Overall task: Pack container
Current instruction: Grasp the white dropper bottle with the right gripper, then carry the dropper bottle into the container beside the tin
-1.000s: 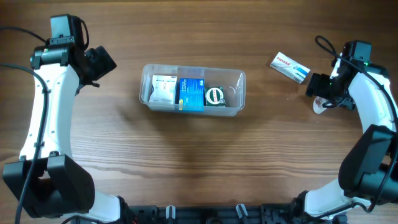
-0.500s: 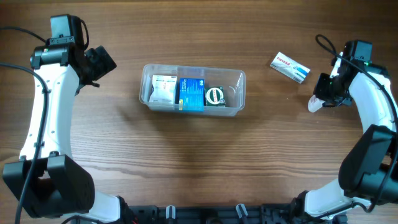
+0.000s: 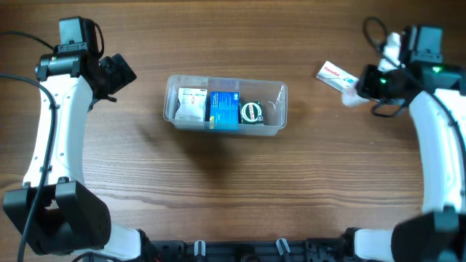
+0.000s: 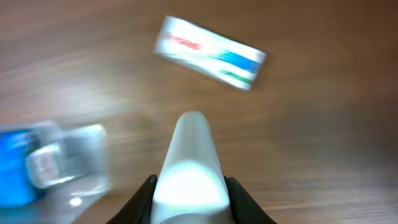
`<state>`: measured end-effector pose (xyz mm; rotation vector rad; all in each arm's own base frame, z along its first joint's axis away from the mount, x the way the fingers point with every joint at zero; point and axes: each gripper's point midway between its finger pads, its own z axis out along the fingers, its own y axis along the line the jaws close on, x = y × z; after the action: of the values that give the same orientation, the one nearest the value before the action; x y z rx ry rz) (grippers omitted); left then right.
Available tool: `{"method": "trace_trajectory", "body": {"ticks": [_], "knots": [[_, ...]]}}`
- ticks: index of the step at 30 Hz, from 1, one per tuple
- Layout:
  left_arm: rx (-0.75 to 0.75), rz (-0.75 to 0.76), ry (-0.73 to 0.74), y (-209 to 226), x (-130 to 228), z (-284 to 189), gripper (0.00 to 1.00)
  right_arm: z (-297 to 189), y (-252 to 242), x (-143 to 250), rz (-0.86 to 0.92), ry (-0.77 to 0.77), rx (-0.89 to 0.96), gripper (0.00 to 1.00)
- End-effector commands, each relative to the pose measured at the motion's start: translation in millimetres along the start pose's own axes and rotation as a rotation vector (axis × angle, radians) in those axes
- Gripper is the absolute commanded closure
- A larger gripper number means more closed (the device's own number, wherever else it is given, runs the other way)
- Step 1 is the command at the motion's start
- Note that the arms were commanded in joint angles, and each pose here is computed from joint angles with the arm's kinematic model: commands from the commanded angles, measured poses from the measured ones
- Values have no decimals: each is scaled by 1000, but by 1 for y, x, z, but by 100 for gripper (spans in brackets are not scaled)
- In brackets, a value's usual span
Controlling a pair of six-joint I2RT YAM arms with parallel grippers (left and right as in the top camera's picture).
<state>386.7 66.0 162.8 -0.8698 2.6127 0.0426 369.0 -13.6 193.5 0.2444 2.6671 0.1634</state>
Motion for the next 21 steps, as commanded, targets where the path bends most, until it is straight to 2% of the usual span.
{"method": "trace_trajectory", "body": {"ticks": [1,5,11,14,21], "knots": [[2,1,-3,1,-1,-1,0,-48,83,-9,-112,-113,-152,86],[2,1,-3,1,-1,-1,0,-52,137,4,-175,-142,-159,86],[2,1,-3,1,-1,-1,0,-15,187,32,-259,-64,-143,85],[2,1,-3,1,-1,-1,0,13,184,37,-286,-34,-49,85],[2,1,-3,1,-1,-1,0,59,179,47,-280,45,29,85]]}}
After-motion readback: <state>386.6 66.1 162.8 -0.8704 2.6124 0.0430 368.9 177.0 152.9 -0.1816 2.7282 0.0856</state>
